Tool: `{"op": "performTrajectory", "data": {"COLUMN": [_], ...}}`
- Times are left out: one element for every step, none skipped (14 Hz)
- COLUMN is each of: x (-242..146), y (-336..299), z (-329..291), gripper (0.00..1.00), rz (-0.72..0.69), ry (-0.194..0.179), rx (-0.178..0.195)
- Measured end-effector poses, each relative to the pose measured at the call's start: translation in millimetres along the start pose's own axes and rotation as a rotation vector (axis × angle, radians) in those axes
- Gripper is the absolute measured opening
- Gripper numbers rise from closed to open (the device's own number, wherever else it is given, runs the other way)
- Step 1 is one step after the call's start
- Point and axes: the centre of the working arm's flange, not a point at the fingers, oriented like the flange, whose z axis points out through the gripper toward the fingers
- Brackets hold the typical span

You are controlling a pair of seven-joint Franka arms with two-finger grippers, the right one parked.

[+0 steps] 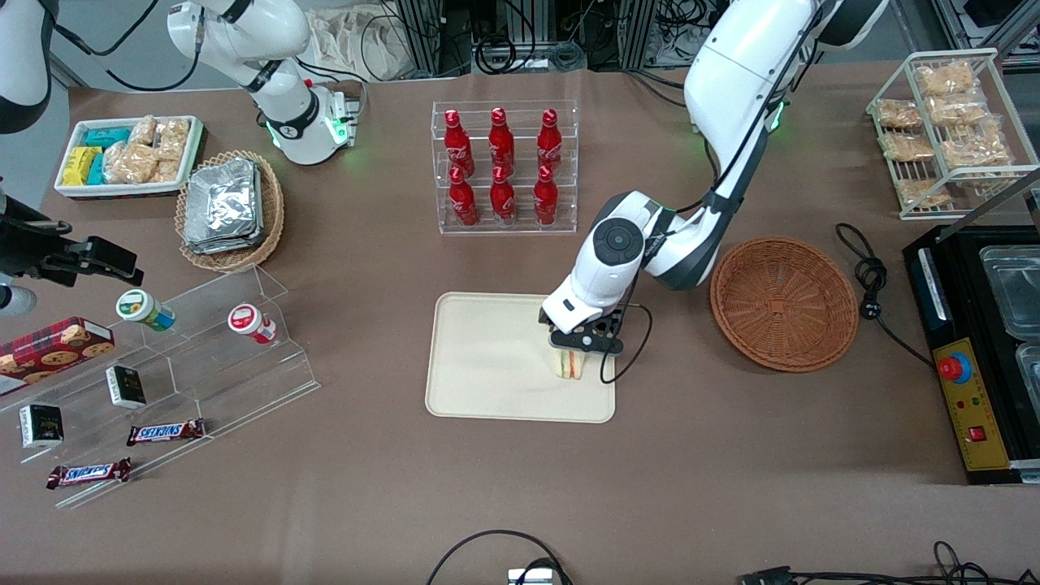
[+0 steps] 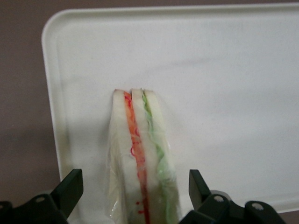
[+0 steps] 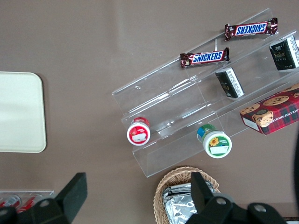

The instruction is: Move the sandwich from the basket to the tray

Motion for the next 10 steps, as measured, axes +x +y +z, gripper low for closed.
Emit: {"op": "performTrajectory", "data": {"x": [9.0,19.1,29.3,38.7,47.9,55.9,62.5,68.0,72.4,75.5], "y": [2.3,3.3,2.5,-0.2,-7.0,-17.1,-29.8,-43.8,-59.4,-76.6], "z": [-13.6,-29.2,-45.3,-60.7,-74.7,-87.5,-100.5,-115.5,-133.6,-154.7], "gripper": [1.0,1.0,1.0,1.0,1.0,1.0,1.0,1.0,1.0,1.0], "rz": [-0.02,-0.041,-0.062,-0.088,-0.116,-0.139,-0.161,-0.183,-0.208,-0.235], "ry": [-0.013,-0.021,-0.022,-0.015,-0.002,0.012,0.02,0.025,0.028,0.03], "rx": [0.011,0.021,0.027,0.033,0.039,0.047,0.06,0.075,0.092,0.11]}}
